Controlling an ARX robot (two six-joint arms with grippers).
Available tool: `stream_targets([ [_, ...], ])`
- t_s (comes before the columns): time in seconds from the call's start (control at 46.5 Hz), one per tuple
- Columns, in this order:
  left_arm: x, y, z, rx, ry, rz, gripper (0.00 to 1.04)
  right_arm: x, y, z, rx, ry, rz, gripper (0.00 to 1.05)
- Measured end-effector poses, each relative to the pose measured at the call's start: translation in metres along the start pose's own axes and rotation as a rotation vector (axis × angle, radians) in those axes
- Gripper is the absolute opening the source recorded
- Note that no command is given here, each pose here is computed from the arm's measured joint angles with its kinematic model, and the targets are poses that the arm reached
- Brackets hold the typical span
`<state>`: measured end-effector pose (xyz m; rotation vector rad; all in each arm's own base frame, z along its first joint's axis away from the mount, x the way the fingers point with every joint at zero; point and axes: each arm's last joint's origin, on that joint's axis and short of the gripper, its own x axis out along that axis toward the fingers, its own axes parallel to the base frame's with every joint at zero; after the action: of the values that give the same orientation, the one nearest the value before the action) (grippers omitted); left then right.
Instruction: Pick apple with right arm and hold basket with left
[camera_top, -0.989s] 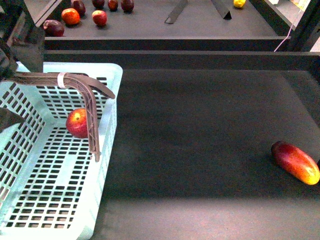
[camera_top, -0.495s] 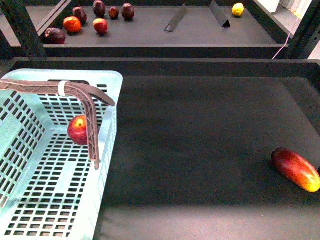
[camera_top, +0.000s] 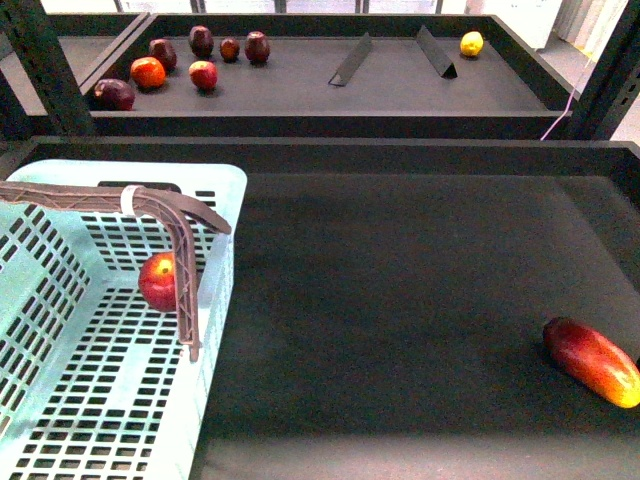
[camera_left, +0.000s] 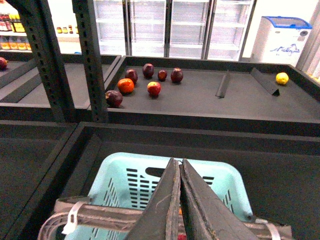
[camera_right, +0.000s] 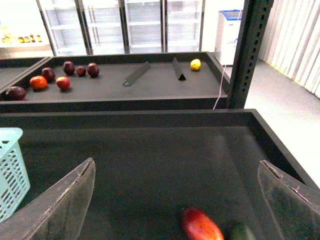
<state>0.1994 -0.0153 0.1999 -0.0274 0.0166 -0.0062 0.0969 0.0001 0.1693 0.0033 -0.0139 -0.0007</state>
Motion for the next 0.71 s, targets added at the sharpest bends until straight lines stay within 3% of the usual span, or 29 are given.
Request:
stream_targets([
  [0.258, -0.027, 0.015, -0.013, 0.012, -0.009, 0.008, 0.03, 0.000, 0.000, 0.000, 0.000, 0.000, 0.000, 0.96],
  [0.71, -0.062, 0.015, -0.034, 0.017, -0.014, 0.002, 0.03, 0.000, 0.000, 0.000, 0.000, 0.000, 0.000, 0.96],
])
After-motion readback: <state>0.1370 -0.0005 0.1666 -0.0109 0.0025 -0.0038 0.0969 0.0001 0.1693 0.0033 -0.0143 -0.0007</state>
